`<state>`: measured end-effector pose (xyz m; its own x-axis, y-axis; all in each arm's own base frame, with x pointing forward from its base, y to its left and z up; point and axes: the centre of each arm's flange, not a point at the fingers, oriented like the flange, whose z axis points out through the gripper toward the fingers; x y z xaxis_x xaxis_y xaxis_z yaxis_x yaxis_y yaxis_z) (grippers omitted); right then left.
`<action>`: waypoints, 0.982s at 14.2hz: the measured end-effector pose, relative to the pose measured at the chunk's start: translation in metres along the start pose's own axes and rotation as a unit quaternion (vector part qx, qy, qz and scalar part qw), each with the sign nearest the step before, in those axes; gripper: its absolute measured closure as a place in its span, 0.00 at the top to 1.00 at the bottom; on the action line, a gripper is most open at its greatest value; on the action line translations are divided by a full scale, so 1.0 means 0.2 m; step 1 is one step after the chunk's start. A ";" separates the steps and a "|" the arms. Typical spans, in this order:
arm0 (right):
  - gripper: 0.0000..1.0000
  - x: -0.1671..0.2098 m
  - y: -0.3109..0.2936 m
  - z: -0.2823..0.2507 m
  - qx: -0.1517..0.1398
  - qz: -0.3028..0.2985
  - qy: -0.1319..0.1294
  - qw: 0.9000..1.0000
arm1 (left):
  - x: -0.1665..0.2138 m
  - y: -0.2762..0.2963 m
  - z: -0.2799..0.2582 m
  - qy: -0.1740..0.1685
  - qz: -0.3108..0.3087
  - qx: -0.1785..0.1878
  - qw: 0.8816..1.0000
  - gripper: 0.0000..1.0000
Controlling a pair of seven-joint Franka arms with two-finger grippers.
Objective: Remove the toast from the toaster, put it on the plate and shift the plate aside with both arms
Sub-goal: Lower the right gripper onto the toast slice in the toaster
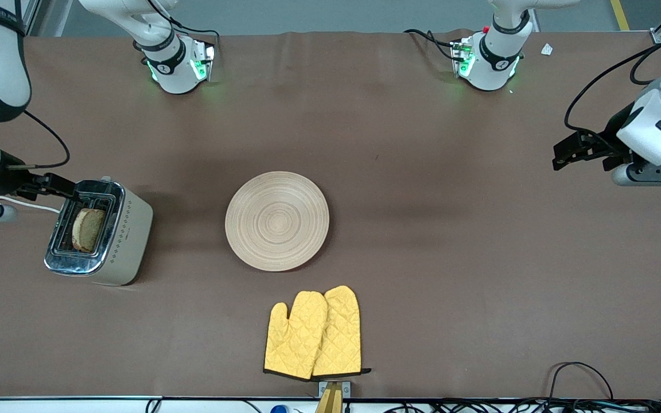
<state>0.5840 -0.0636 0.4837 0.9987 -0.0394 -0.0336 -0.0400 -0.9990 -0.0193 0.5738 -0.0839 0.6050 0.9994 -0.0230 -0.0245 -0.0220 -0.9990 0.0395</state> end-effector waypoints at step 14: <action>0.83 0.13 0.07 0.42 -0.010 0.014 -0.034 0.999 | 0.12 0.03 0.14 0.007 0.004 -0.004 1.000 1.00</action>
<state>0.6074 -0.0777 0.3995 0.9926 -0.0659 -0.1025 -0.0660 -0.9978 0.0025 0.5978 -0.0917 0.5774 0.9995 -0.0299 -0.0096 -0.0294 -0.9984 0.0482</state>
